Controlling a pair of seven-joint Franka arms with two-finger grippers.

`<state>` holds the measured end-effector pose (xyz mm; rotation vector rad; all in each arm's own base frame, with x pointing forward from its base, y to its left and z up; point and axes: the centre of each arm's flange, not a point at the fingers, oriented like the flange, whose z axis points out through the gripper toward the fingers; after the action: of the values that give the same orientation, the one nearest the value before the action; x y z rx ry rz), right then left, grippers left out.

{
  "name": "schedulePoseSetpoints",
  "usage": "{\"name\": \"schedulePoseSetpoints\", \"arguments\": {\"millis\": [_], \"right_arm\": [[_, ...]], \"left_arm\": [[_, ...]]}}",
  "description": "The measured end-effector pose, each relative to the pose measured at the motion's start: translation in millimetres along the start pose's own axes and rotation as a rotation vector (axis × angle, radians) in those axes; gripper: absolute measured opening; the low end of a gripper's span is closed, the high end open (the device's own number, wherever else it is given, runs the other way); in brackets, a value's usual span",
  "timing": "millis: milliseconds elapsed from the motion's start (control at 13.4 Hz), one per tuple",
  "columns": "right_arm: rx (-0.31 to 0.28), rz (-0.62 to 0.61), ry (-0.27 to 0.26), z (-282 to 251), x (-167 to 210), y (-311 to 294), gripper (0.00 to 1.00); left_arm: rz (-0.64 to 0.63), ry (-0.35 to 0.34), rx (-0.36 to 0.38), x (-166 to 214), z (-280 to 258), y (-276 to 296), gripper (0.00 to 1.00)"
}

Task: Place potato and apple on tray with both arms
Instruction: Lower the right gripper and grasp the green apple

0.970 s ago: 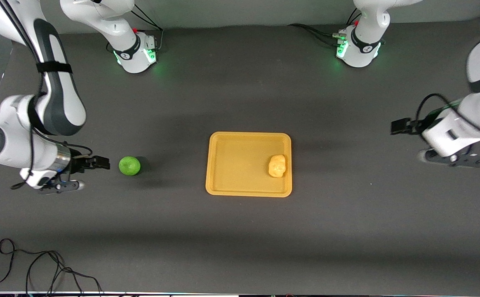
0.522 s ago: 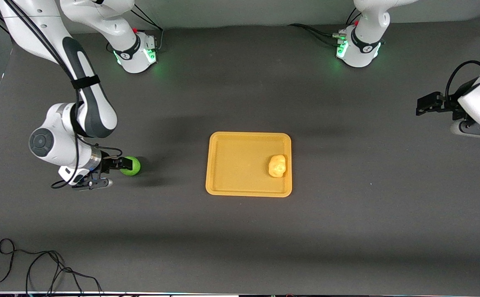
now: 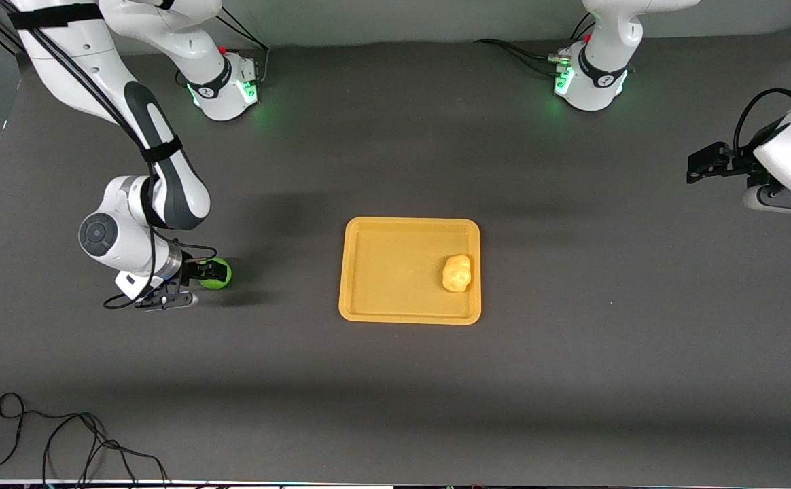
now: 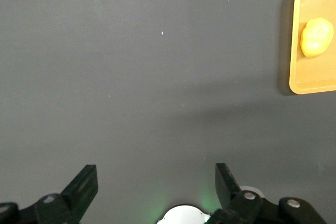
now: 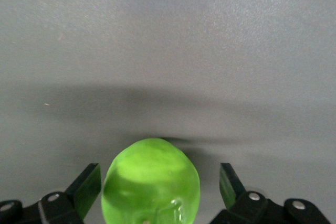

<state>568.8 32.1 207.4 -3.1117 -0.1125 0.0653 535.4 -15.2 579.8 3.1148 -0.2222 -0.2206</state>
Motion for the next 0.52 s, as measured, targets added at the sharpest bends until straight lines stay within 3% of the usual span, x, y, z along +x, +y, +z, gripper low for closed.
{"name": "schedulePoseSetpoints", "arguments": {"millis": [522], "right_arm": [[-0.011,0.004,-0.013,22,-11,3,1.0]], "left_arm": [[-0.011,0.03,-0.001,2,-10,-2,1.0]]}}
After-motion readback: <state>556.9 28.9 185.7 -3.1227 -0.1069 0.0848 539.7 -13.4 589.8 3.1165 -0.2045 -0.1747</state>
